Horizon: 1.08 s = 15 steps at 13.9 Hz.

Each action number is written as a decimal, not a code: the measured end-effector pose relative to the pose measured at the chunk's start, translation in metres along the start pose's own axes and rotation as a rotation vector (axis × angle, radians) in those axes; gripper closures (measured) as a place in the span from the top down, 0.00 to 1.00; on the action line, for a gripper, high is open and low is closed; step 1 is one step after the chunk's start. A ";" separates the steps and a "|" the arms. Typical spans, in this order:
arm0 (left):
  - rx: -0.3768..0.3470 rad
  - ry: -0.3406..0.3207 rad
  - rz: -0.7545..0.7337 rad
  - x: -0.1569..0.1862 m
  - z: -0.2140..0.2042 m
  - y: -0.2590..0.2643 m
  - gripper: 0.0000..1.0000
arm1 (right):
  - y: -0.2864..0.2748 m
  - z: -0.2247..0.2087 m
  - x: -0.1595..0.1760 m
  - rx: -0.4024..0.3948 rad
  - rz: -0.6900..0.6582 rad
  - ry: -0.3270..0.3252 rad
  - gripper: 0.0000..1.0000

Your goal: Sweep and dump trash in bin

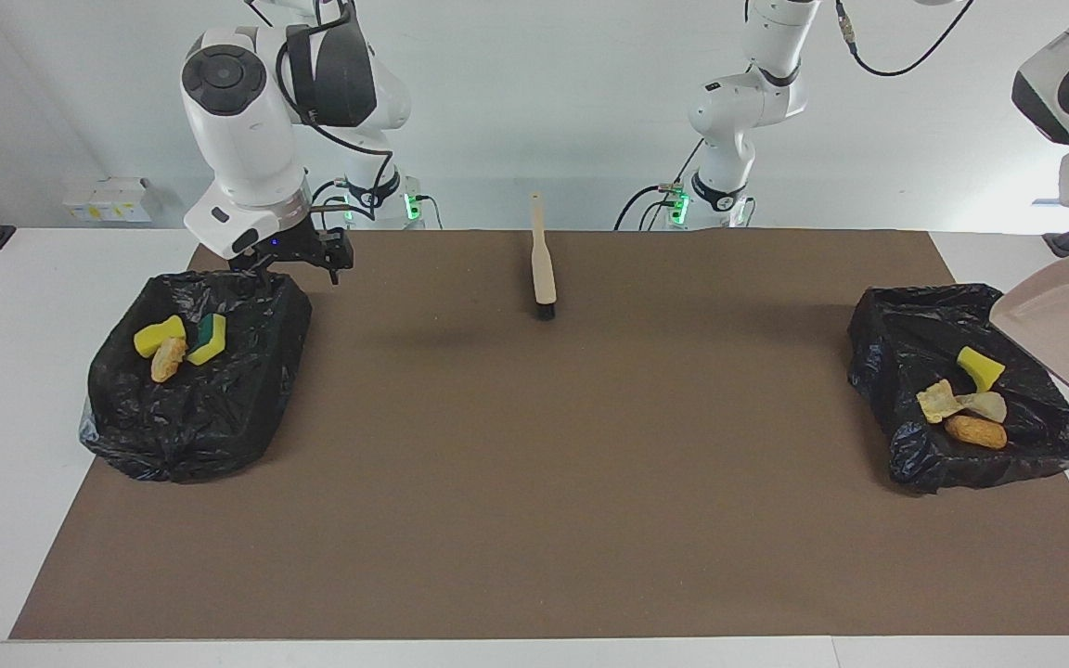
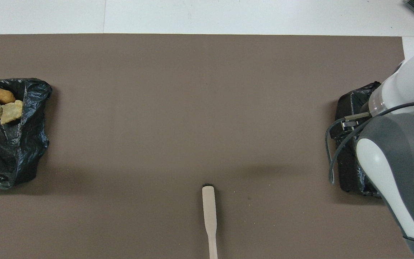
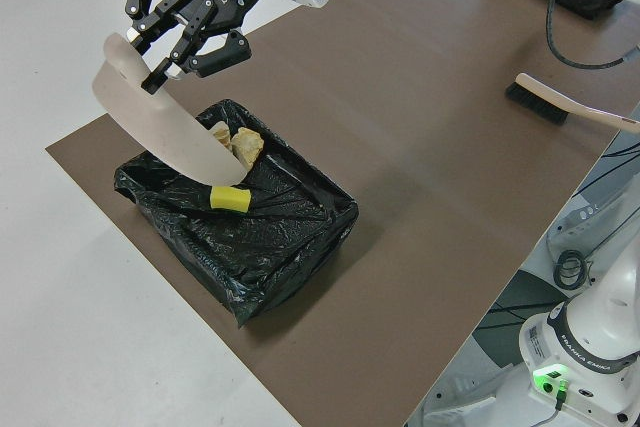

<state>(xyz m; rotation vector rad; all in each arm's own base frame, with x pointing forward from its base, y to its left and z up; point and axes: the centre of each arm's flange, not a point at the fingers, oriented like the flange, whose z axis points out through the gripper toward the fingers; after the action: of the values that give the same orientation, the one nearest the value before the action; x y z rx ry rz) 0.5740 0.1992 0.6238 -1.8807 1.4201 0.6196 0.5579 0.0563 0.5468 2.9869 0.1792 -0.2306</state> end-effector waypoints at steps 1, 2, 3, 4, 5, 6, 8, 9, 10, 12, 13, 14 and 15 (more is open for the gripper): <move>-0.052 0.065 -0.024 0.003 0.000 0.004 0.31 | 0.000 0.000 0.000 0.000 0.000 0.000 1.00; -0.099 0.128 -0.046 0.005 -0.001 0.008 0.31 | 0.000 0.000 0.000 0.000 0.000 0.000 1.00; -0.148 0.189 -0.072 0.007 -0.004 0.012 0.31 | 0.001 0.000 0.000 0.000 0.001 0.000 1.00; -0.194 0.238 -0.110 0.009 -0.006 0.016 0.31 | 0.002 0.000 0.000 -0.002 0.003 0.001 1.00; -0.238 0.287 -0.175 0.012 -0.011 0.020 0.31 | 0.004 -0.001 0.002 -0.003 0.007 0.013 1.00; -0.286 0.346 -0.268 0.017 -0.022 0.024 0.31 | 0.008 -0.002 0.004 -0.002 0.014 0.033 1.00; -0.415 0.448 -0.468 0.033 -0.053 0.038 0.31 | 0.023 -0.003 0.007 0.002 0.039 0.062 1.00; -0.455 0.459 -0.529 0.044 -0.071 0.044 0.31 | 0.030 -0.006 0.008 0.004 0.051 0.076 1.00; -0.480 0.457 -0.582 0.058 -0.090 0.049 0.31 | 0.036 -0.015 0.008 0.005 0.063 0.097 1.00; -0.504 0.451 -0.655 0.094 -0.128 0.057 0.31 | 0.051 -0.035 0.006 0.006 0.090 0.140 1.00; -0.527 0.458 -0.692 0.113 -0.144 0.062 0.31 | 0.058 -0.041 0.005 0.006 0.103 0.152 1.00; -0.553 0.463 -0.730 0.128 -0.156 0.067 0.31 | 0.066 -0.046 0.005 0.004 0.118 0.161 1.00; -0.574 0.460 -0.769 0.143 -0.168 0.071 0.31 | 0.075 -0.051 0.003 0.002 0.137 0.171 1.00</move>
<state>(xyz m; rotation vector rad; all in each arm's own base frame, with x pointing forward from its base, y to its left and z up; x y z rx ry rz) 0.5413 -0.0298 0.6122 -2.9291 0.6511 0.2112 0.5782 -0.0093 0.6058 3.0029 -0.0078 0.0402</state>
